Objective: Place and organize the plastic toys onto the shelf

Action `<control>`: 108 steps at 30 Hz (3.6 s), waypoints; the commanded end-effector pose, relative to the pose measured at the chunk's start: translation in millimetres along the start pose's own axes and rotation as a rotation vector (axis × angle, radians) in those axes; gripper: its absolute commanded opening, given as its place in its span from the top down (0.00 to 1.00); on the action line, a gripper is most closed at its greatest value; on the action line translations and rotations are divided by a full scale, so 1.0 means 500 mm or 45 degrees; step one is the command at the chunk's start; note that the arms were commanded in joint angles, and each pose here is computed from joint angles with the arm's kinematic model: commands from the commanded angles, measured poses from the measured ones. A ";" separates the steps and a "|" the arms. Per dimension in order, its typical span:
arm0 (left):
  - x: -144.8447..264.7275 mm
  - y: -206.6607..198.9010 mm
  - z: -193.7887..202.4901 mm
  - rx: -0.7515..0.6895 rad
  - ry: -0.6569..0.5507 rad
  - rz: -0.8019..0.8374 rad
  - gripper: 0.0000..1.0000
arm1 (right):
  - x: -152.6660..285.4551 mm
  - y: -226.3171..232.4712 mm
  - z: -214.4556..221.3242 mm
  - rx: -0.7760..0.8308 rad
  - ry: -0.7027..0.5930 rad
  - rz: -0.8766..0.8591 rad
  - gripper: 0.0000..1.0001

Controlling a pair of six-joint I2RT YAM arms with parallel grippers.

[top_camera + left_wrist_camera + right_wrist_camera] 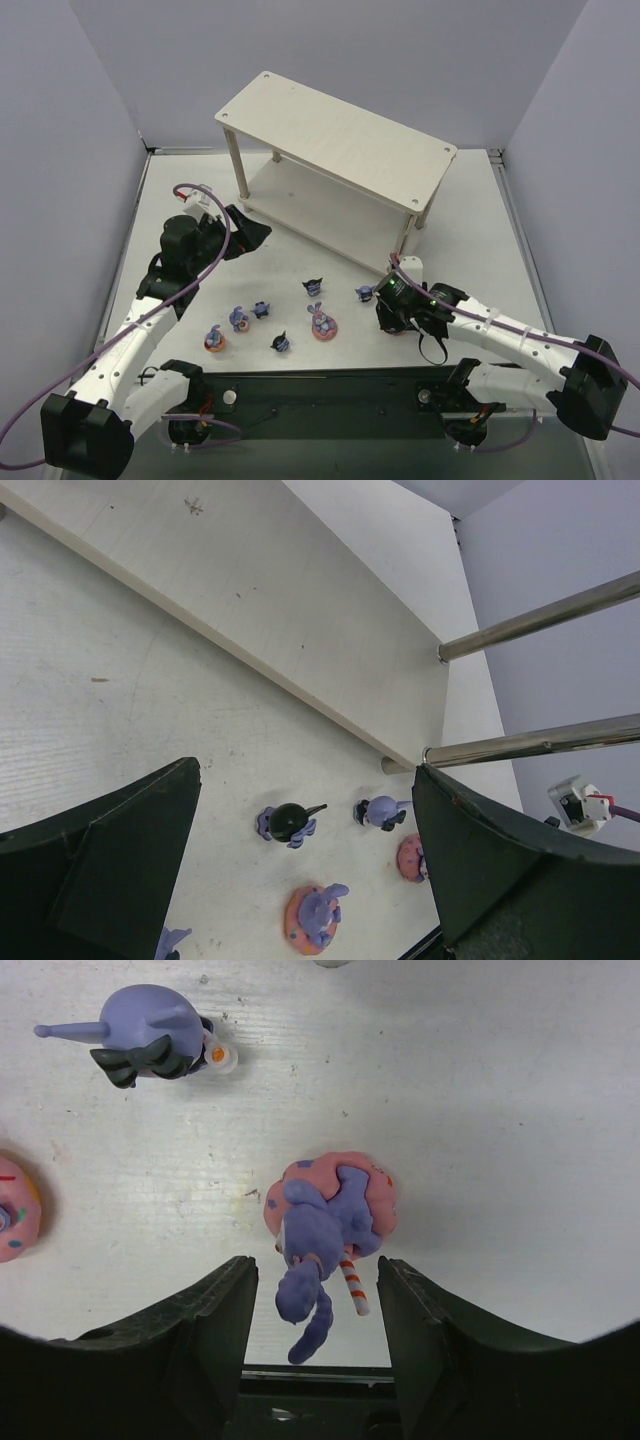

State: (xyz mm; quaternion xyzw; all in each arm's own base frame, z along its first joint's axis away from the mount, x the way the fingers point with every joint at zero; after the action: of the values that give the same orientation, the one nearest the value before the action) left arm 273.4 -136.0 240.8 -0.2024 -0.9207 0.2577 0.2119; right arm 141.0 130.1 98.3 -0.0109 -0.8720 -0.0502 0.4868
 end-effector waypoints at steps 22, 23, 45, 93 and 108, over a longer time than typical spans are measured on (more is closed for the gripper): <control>-0.003 -0.004 -0.010 -0.004 -0.023 0.035 0.03 | 0.111 0.036 -0.098 0.079 -0.159 -0.097 1.00; -0.002 -0.004 -0.010 -0.008 -0.022 0.036 0.03 | 0.127 0.042 -0.112 0.083 -0.180 -0.122 1.00; 0.010 -0.027 -0.006 -0.103 0.016 0.146 0.03 | 0.275 0.152 -0.237 0.414 -0.270 -0.462 1.00; 0.039 -0.021 -0.016 -0.147 0.023 0.077 0.03 | 0.536 0.136 -0.452 0.641 -0.905 -0.504 1.00; 0.034 -0.028 -0.009 -0.123 0.034 0.127 0.03 | 0.567 0.101 -0.540 0.729 -0.917 -0.586 1.00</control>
State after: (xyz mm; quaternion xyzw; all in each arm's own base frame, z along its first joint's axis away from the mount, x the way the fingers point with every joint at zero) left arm 255.1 -134.5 244.3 -0.2441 -0.9180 0.2154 0.2265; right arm 224.4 137.5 452.1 0.2292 -0.9565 0.1058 0.1464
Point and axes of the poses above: each gripper's point midway between its finger pads, its own x axis back along the fingers, its own y axis along the line the jaws close on, z = x × y, the point moved 4 cm from there along x, back along the fingers, and after that the axes turned 9 degrees about -x, right-handed, at the moved point
